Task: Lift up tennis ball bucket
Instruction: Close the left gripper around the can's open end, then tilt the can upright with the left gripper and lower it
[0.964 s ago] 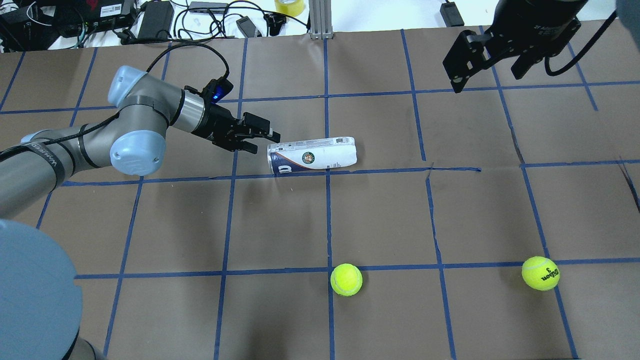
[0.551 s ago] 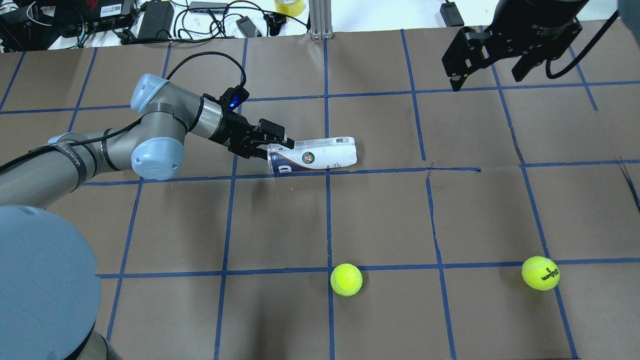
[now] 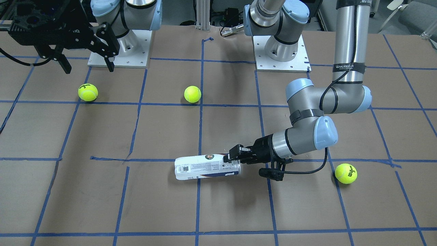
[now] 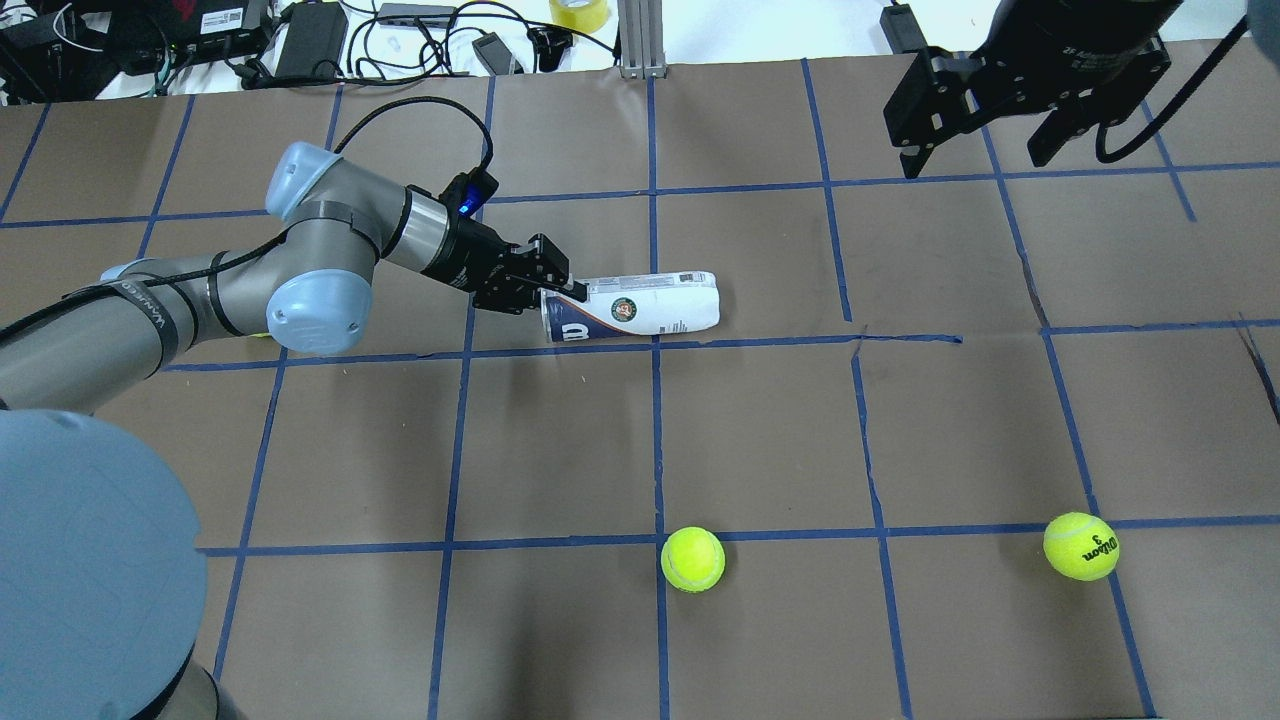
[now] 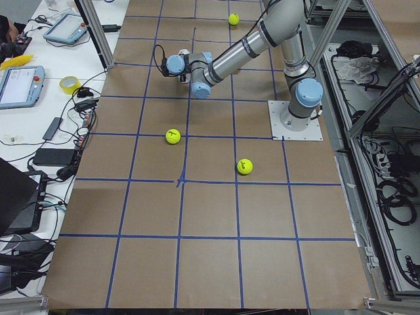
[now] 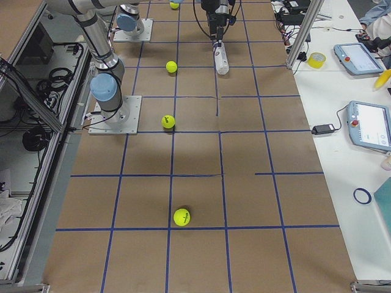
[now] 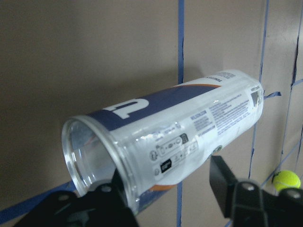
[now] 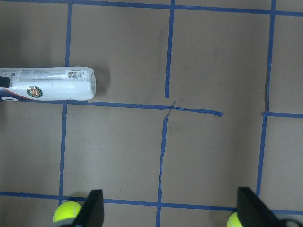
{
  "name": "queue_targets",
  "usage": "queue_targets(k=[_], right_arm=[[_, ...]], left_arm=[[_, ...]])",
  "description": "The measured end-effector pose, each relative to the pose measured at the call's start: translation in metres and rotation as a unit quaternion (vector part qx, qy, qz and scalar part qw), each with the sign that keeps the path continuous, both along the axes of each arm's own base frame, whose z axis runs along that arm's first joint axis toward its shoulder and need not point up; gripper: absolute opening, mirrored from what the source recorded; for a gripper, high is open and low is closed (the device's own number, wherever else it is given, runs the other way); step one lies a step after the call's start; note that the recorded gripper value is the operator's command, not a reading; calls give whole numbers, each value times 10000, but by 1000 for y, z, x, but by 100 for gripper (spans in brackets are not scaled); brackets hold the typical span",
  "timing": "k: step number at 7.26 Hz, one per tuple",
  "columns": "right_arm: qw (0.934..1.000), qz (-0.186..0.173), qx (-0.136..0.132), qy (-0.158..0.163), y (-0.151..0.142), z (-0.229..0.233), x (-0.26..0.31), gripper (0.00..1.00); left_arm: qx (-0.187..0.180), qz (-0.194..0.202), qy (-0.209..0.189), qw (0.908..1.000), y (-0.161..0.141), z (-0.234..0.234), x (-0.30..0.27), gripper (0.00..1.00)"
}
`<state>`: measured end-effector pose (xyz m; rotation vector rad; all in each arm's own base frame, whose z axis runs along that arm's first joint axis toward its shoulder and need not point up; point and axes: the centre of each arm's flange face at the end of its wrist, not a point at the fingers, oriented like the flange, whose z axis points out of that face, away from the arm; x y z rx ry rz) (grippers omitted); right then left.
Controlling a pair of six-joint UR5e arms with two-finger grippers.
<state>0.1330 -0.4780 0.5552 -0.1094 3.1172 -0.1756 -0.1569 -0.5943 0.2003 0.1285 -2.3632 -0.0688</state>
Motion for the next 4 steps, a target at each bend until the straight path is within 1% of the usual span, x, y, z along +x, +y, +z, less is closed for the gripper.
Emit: queue_targets(k=[2,4], right_arm=[[10000,-2,19,9,1,-2,0,100],[10000,-13,51,23,2,-5,-2,100]], left_arm=[[223,649,-36,9976,-19,39,2,0],[226,1153,0,9931,-37,94,1,0]])
